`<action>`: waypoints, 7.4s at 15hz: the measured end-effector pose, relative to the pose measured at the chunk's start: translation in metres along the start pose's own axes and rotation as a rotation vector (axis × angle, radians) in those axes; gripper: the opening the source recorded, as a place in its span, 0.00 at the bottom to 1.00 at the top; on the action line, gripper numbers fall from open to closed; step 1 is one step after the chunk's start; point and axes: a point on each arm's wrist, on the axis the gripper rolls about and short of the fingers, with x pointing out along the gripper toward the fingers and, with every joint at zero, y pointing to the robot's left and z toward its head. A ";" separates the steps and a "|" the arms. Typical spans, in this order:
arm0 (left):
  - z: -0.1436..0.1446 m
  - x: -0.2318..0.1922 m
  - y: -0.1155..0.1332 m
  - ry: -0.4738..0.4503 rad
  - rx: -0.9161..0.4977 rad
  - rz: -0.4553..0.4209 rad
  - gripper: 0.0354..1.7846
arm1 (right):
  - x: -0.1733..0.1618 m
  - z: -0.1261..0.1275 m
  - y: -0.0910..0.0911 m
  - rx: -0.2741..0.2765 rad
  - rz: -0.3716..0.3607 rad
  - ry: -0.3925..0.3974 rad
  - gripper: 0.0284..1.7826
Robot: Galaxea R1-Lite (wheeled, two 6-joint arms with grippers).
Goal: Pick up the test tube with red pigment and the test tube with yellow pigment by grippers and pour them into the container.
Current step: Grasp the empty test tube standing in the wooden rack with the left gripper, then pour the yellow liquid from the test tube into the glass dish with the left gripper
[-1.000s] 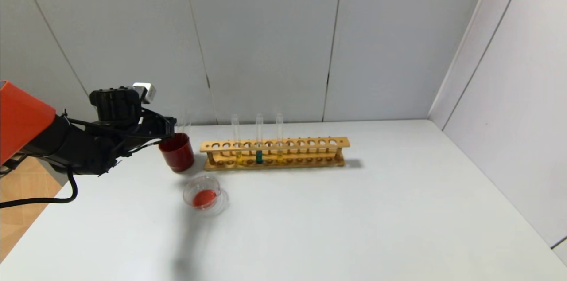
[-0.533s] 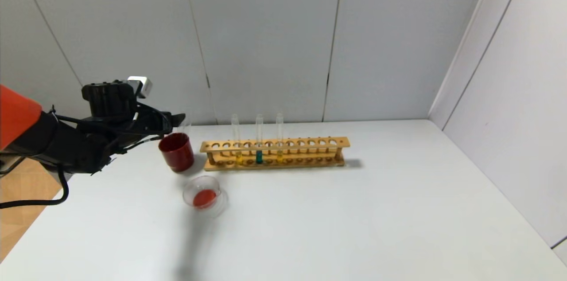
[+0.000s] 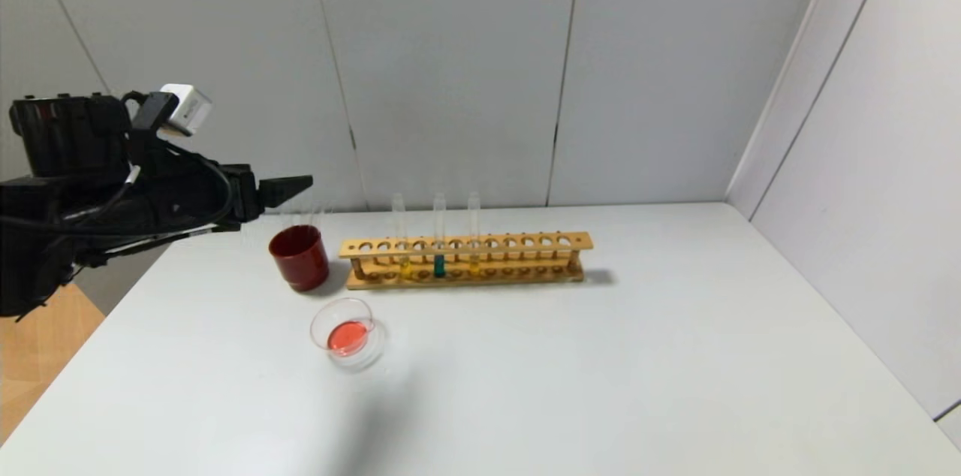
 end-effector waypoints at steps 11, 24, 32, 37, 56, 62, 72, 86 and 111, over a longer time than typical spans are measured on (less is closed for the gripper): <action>-0.038 0.042 -0.033 0.049 0.096 -0.329 0.98 | 0.000 0.000 0.000 0.000 0.000 0.000 0.98; -0.077 0.141 -0.036 0.127 0.101 -0.266 0.98 | 0.000 0.000 0.000 0.000 0.000 0.000 0.98; -0.087 0.168 -0.030 0.136 0.098 -0.238 0.97 | 0.000 0.000 0.000 0.000 0.000 0.000 0.98; -0.091 0.175 -0.029 0.137 0.099 -0.239 0.70 | 0.000 0.000 0.000 0.000 0.000 0.000 0.98; 0.039 0.108 -0.043 -0.034 0.162 -0.177 0.16 | 0.000 0.000 0.000 0.000 0.000 0.000 0.98; 0.068 0.021 -0.031 0.055 0.308 -0.053 0.16 | 0.000 0.000 0.000 0.000 0.000 0.000 0.98; -0.028 -0.023 -0.003 0.409 0.788 -0.023 0.16 | 0.000 0.000 0.000 0.000 0.000 0.000 0.98; -0.096 0.025 -0.021 0.827 1.189 -0.044 0.16 | 0.000 0.000 0.000 0.000 0.000 0.000 0.98; -0.114 0.059 -0.045 1.040 1.519 -0.036 0.16 | 0.000 0.000 0.000 0.000 0.000 0.000 0.98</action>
